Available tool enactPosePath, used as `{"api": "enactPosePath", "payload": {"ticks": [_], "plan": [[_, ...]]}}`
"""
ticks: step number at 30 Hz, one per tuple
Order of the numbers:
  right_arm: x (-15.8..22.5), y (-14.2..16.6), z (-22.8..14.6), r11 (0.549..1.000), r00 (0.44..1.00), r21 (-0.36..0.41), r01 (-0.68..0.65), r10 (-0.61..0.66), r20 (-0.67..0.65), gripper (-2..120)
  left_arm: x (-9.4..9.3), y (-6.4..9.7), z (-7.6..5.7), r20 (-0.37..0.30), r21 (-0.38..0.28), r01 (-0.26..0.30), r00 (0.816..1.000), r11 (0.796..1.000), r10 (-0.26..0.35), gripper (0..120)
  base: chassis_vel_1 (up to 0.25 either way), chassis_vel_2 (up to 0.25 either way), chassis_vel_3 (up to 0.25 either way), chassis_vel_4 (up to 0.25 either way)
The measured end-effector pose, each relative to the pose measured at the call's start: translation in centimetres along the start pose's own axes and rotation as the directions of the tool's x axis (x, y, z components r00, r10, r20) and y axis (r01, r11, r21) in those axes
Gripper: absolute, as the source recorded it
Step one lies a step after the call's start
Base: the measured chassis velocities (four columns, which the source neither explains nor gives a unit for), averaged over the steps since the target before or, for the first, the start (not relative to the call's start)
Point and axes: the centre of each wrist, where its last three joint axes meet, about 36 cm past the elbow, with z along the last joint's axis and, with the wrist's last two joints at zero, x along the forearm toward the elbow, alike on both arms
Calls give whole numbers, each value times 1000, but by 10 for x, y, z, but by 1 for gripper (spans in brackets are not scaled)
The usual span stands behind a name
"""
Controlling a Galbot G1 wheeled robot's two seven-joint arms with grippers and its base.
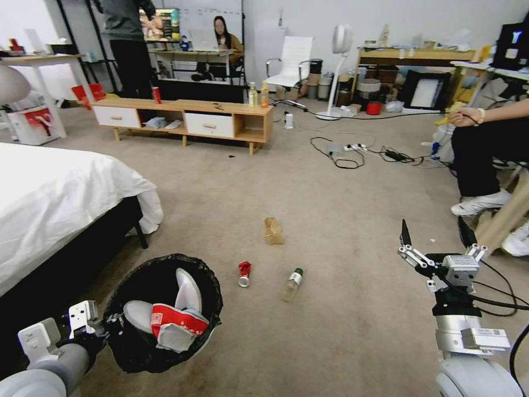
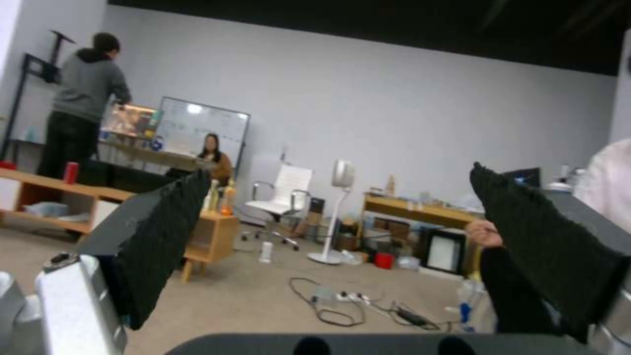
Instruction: Pick up the trash bin and place the garbage on the floor into it.
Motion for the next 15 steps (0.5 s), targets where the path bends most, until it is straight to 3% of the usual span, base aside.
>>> {"api": "enactPosePath", "payload": {"ticks": [15], "plan": [[0, 4, 3, 1000, 1000, -11, -2, 1, -8, 100, 6, 0, 4, -2, -2, 10, 1000, 1000, -10, 1, 72, 57, 56, 65]]}}
